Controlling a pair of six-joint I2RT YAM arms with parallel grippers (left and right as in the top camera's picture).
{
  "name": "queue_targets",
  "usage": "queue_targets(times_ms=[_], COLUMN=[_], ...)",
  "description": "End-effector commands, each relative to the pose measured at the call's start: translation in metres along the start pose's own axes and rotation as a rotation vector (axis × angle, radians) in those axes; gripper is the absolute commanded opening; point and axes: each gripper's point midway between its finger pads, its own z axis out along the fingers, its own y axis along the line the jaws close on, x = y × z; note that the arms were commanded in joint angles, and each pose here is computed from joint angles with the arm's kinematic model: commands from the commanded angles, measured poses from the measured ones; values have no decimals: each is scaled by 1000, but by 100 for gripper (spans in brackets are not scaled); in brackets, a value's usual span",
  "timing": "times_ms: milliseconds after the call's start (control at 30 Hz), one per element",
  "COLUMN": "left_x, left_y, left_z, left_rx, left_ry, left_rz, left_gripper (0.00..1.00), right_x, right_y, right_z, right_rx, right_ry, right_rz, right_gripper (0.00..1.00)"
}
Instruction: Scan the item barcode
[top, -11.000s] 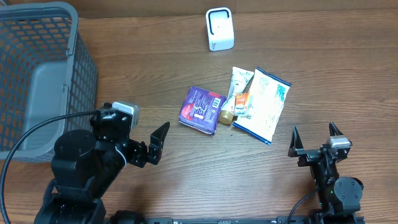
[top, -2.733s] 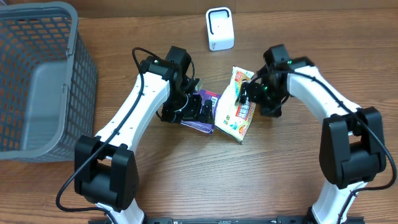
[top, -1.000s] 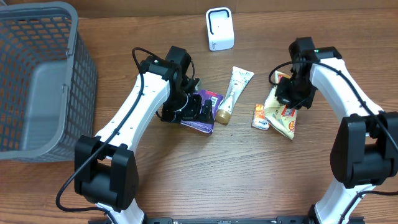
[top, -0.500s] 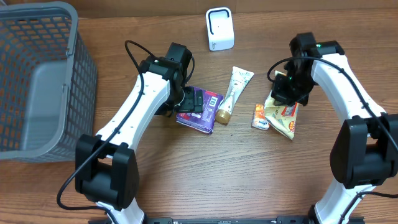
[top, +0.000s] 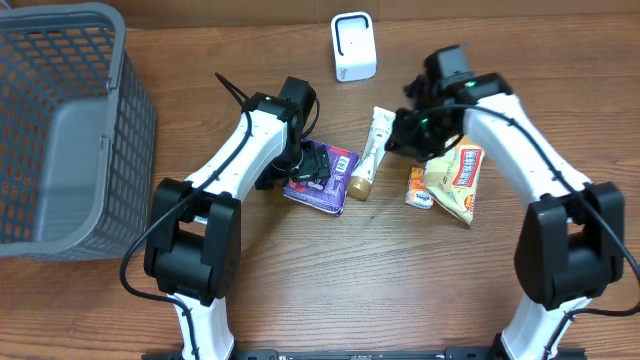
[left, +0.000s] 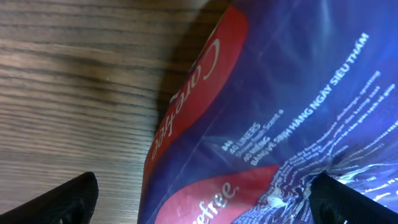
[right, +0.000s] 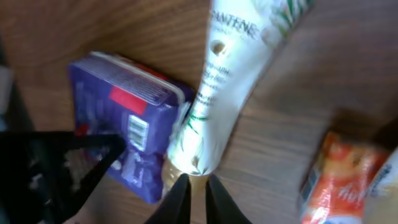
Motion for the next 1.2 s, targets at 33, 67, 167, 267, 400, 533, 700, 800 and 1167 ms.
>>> queue_targets(times_ms=[33,67,167,267,400,533,700,800,1167], left_x=[5,6,7,5,5,7,8,8,18], left_y=[16,18,26,31,36,37,36,36,31], left_z=[19,20,19,19,18,18,18,18,17], left_rx=[-73,-79,-94,-98,-102,-106,-106,-106,-71], left_ry=[51,60,72,74,82,90,90,90,142], left_rz=[-37,-40,-54,-67,-79,-79,-77,-77,-37], left_gripper=[100,100,100,100,100,100,100,100,100], right_x=[1,3,5,4,1,3,6,10,30], right_y=[-50,-55,-73,-93,-121,-145,-152,-145,-159], right_z=[-3,-6,-23,-48,-66,-68,-53,-33,14], right_rx=[305,335,392,445,471,481,465,413,361], right_ry=[-86,-87,-81,-90,-88,-78,-59,-43,-28], right_rz=[186,194,218,271,319,379,389,365,343], right_gripper=[4,4,4,11,25,17,8,8,4])
